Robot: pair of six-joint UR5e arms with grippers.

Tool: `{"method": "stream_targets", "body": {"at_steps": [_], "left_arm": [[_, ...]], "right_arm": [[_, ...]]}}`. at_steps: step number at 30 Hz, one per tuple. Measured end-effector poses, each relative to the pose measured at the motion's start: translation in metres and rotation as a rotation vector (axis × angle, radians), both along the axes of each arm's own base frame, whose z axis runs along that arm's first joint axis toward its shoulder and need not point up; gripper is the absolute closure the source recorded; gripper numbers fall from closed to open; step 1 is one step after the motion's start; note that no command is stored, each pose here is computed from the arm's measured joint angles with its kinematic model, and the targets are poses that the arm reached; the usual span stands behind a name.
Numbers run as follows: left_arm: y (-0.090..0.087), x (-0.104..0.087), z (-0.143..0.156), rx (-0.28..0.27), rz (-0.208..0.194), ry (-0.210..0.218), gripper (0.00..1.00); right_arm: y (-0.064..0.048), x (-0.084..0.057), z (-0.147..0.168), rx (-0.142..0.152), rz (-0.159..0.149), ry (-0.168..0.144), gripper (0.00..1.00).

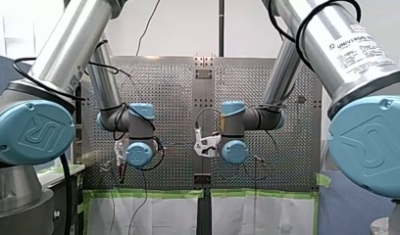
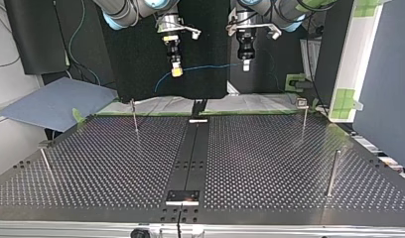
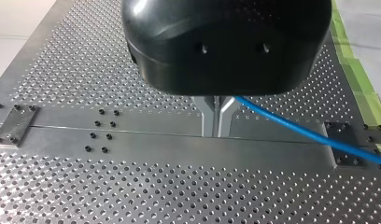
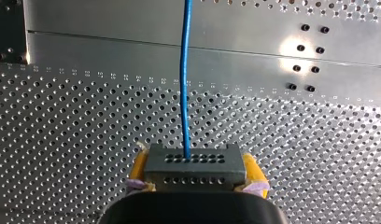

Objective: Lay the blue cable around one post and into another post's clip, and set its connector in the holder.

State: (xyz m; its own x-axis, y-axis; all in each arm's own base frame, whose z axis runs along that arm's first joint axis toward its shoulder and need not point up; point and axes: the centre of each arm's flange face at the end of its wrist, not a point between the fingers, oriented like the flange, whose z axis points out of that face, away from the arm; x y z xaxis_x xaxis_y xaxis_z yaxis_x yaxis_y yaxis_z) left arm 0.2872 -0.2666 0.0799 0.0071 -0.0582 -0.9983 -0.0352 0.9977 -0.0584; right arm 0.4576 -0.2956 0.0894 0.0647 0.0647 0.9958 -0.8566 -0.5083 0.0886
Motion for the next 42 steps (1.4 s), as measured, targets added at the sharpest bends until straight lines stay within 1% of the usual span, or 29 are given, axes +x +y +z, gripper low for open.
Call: {"method": "stream_targets", "body": {"at_steps": [14, 15, 17, 19, 23, 26, 31, 33, 36, 42], "left_arm": [[0.000, 0.000, 0.000, 0.000, 0.000, 0.000, 0.92], [0.000, 0.000, 0.000, 0.000, 0.000, 0.000, 0.90], [0.002, 0.000, -0.001, -0.002, 0.005, 0.001, 0.90], [0.007, -0.001, -0.002, -0.012, 0.024, 0.001, 0.90], [0.018, -0.009, -0.006, -0.027, 0.058, 0.000, 0.90], [0.024, -0.017, -0.009, -0.029, 0.066, 0.001, 0.90], [0.031, -0.028, -0.012, -0.028, 0.068, 0.004, 0.90], [0.032, -0.030, -0.013, -0.028, 0.069, 0.005, 0.90], [0.032, -0.031, -0.013, -0.027, 0.069, 0.006, 0.90], [0.033, -0.031, -0.013, -0.027, 0.069, 0.006, 0.90]], "right_arm": [[0.000, 0.000, 0.000, 0.000, 0.000, 0.000, 1.00], [0.000, 0.000, 0.000, 0.000, 0.000, 0.000, 1.00], [0.000, 0.000, 0.000, 0.001, 0.000, 0.000, 1.00], [0.002, 0.003, -0.003, 0.011, 0.000, -0.002, 1.00], [0.009, 0.015, -0.013, 0.046, -0.001, -0.007, 1.00], [0.011, 0.019, -0.023, 0.068, -0.015, -0.007, 1.00], [0.013, 0.015, -0.045, 0.096, -0.056, 0.018, 1.00], [0.013, 0.013, -0.051, 0.102, -0.075, 0.025, 1.00], [0.013, 0.011, -0.054, 0.105, -0.093, 0.030, 1.00], [0.012, 0.010, -0.055, 0.106, -0.101, 0.031, 1.00]]}}
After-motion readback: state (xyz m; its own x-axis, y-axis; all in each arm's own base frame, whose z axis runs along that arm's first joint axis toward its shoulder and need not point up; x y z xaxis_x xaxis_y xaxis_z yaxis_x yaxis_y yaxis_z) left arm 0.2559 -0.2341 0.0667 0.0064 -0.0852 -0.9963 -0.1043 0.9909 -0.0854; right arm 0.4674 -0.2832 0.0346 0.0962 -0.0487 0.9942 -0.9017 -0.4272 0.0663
